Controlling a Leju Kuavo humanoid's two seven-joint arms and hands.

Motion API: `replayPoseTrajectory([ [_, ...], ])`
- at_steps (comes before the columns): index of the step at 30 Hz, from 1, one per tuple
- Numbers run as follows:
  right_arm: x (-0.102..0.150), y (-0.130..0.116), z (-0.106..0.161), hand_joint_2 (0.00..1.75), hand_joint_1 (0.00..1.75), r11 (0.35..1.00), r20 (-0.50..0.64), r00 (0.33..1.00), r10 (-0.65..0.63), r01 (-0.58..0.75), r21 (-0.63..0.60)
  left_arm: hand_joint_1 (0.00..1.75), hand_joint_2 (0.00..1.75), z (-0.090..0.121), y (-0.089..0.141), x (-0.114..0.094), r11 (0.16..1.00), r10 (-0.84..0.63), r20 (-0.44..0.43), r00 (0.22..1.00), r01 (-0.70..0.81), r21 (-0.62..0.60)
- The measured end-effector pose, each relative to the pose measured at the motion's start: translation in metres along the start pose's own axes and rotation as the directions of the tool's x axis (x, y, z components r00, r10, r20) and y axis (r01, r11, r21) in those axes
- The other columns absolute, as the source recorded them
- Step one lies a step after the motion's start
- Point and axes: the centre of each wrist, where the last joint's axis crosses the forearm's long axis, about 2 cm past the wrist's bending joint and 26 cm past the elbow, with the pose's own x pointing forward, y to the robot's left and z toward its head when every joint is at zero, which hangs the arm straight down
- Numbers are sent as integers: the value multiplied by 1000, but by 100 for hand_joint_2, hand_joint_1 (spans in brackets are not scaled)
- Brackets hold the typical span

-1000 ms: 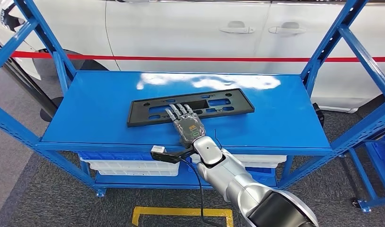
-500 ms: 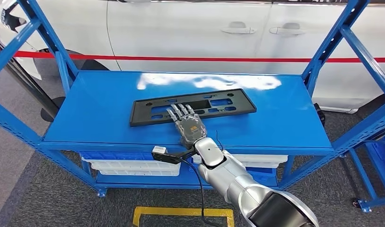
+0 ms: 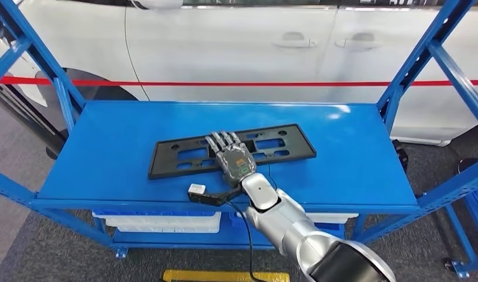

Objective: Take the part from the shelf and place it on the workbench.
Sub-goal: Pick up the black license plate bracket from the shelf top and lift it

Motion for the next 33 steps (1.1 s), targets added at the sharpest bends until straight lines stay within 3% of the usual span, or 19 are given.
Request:
replayPoseTrajectory([
  [10,6,6,6,175,0,1000,2,1000,-11,11,18,0,0,3,-3,-7,1000,6,-26,1000,-6,-4],
  [15,9,-11,-8,175,0,999,16,999,-35,35,-7,0,0,-2,4,1,1000,8,-20,1000,-7,10],
  [16,9,-13,-9,175,17,999,16,999,-38,38,-6,0,0,-3,5,3,1000,8,-15,1000,-7,13],
  [19,9,-8,-6,175,148,999,14,999,-45,45,12,0,0,-3,6,4,1000,7,-14,1000,-7,15],
  [20,9,-6,-4,175,175,998,13,999,-50,50,22,0,0,-3,6,2,1000,7,-17,1000,-7,14],
  [26,6,1,1,175,175,992,1,995,-103,103,76,0,0,-1,5,-1,999,14,-27,1000,-13,37],
  [33,3,-7,-3,175,175,975,1,976,-218,218,38,0,0,-1,6,-2,998,26,-21,999,-25,59],
])
